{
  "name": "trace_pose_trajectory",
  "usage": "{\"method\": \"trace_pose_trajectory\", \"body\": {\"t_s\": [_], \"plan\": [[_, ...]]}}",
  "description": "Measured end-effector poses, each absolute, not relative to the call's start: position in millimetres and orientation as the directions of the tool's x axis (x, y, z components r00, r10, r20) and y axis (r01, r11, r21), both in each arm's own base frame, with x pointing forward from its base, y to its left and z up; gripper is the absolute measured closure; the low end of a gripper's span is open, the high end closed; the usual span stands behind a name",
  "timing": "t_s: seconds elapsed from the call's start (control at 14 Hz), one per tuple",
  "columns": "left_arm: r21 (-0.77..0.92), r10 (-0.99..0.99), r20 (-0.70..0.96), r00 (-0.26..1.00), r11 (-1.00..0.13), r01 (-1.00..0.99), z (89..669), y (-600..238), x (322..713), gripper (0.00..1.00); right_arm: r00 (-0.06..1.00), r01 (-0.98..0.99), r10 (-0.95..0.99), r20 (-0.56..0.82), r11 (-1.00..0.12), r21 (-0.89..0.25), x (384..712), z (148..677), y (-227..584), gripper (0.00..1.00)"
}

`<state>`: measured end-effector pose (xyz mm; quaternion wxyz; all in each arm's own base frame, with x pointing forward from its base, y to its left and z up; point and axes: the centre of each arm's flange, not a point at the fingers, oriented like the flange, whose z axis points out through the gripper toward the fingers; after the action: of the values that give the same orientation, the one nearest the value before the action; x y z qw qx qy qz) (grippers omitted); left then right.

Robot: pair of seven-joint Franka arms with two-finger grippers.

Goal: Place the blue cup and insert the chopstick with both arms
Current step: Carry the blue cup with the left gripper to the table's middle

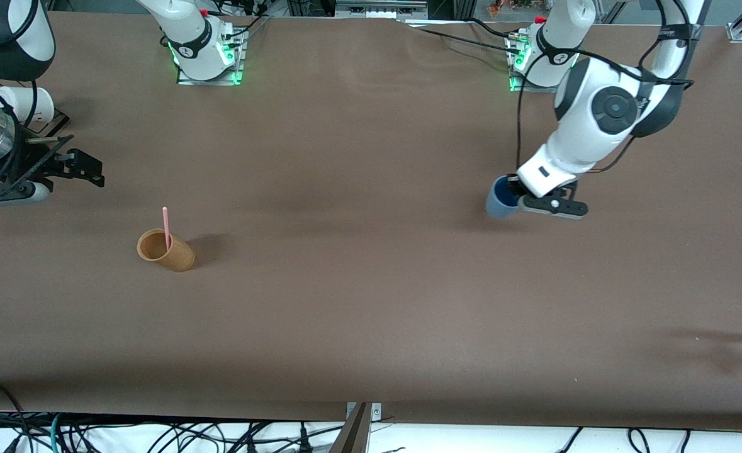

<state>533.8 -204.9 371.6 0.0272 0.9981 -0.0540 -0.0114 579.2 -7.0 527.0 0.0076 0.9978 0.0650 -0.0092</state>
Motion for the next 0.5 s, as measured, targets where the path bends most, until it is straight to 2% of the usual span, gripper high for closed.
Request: {"method": "trace_pose_trajectory", "body": {"t_s": [0.21, 0.5], "plan": [[0.062, -0.067, -0.027, 0.997, -0.996, -0.065, 381.8, -292.3, 551.0, 0.95, 0.991, 0.129, 0.129, -0.021, -0.992, 0.014, 579.6, 525.9, -7.4, 0.00], [0.066, -0.017, -0.037, 0.999, -0.998, -0.015, 349.1, -396.5, 550.6, 0.95, 0.991, 0.129, 0.129, -0.023, -0.992, 0.014, 580.0, 524.8, -7.6, 0.00]]}}
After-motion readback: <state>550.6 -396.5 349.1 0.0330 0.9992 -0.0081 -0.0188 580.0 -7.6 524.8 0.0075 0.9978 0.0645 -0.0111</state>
